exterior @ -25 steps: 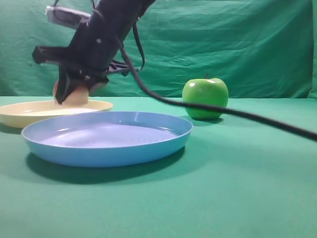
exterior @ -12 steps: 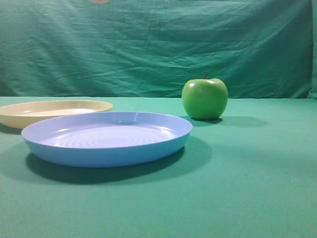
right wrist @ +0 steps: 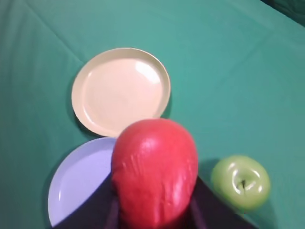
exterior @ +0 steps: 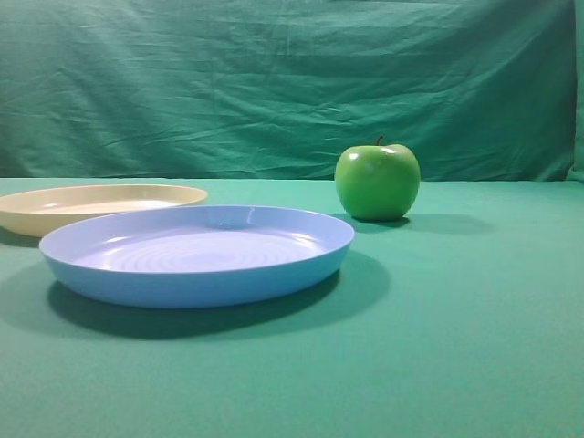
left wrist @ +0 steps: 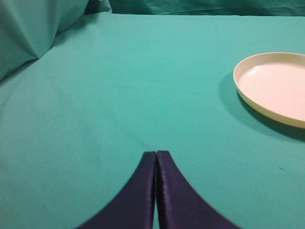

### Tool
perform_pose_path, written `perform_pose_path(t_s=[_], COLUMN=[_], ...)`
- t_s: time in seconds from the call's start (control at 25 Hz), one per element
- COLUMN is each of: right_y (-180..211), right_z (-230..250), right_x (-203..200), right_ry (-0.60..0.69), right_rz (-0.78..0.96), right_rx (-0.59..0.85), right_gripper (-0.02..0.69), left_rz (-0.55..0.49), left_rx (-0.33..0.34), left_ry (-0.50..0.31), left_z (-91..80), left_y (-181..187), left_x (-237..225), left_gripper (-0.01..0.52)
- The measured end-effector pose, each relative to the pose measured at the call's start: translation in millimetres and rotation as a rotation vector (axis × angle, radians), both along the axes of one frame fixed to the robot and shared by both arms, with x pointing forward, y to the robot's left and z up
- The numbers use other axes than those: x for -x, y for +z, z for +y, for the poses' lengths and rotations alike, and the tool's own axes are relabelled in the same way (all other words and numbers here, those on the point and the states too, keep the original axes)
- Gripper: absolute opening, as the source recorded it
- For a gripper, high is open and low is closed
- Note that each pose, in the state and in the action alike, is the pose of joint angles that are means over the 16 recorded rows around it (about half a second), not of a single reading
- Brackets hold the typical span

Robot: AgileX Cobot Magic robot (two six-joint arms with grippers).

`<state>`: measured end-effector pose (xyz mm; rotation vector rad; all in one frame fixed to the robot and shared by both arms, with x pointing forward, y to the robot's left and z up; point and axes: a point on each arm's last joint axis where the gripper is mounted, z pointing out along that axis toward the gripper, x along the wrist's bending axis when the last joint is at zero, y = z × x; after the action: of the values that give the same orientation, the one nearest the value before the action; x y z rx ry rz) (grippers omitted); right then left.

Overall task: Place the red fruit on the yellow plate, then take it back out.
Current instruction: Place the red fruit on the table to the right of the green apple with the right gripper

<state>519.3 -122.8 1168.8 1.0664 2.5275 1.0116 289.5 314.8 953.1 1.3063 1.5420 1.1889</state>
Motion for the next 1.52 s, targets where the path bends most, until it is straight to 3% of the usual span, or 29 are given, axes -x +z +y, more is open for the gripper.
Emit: perform_pose_path(t_s=[0.2,0.52,1.04,1.2,1.52], right_y=[-33,-117,-213,-228,-238], right_z=[-39,-76,-86,-85,-84], right_x=[34,71,68,61,57], right_ry=[-0.107,-0.240,-0.346,-0.359,-0.365], right_rz=[0.001,0.021,0.045,0.051,0.057], right_rx=[0.002,0.021,0.093,0.112,0.125], right_gripper=[0.200,0.200,0.205,0.260,0.478], left_rz=[0.000,0.000,0.000,0.000,0.000], left_rx=[0.000,0.000,0.000,0.000,0.000], left_ry=[0.000,0.000,0.000,0.000,0.000], left_z=[0.0,0.0,0.0,0.0,0.0], left_y=[0,0,0,0,0], left_x=[0,0,0,0,0], left_gripper=[0.000,0.000,0.000,0.000,0.000])
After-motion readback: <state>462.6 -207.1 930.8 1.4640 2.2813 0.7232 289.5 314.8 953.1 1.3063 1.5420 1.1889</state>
